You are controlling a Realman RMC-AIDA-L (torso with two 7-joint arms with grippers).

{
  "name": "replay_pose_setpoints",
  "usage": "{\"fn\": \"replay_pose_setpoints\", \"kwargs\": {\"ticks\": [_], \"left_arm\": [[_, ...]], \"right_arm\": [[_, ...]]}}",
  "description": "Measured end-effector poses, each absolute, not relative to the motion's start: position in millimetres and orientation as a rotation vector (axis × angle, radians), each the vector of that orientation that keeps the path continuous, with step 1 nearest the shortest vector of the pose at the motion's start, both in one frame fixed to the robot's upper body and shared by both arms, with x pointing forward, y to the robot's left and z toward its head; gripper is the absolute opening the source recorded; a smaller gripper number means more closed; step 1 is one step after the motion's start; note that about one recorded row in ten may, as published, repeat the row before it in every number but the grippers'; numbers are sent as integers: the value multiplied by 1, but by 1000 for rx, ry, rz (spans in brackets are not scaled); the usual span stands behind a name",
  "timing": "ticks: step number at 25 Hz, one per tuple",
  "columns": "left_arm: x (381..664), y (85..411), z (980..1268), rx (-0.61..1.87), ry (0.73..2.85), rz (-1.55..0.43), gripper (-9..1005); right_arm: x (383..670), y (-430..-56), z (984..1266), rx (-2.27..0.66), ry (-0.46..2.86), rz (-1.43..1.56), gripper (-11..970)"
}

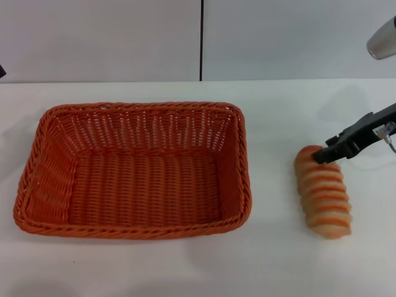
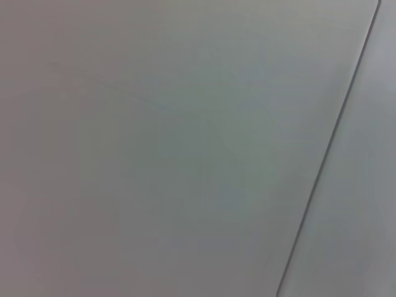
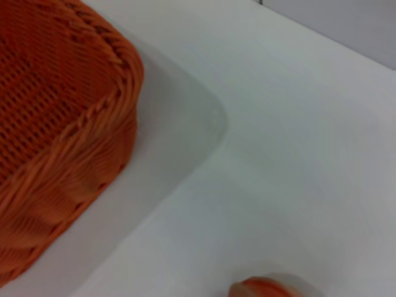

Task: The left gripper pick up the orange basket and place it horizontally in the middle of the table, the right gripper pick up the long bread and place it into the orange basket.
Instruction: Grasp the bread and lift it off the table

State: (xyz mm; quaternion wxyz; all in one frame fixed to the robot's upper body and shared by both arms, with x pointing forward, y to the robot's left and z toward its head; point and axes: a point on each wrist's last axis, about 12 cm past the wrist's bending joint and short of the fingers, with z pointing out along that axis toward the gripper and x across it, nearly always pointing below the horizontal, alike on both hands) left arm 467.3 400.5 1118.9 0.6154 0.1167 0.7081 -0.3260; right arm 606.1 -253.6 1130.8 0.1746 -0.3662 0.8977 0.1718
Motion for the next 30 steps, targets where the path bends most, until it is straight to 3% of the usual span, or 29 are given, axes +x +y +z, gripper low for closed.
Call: {"fn": "replay_pose_setpoints", "kwargs": {"ticks": [10,19,30], "left_arm": [[466,399,1120,264,1628,-787,738],[468,397,1120,258,1626,-799,737],[469,396,1118,248,1626,-820,736]], "right_arm": [[608,-259,1125,-1007,2514,445,244],[607,-264,1124,-976,2508,434,233],[606,-275,1137,-900,2482,432,98]]}}
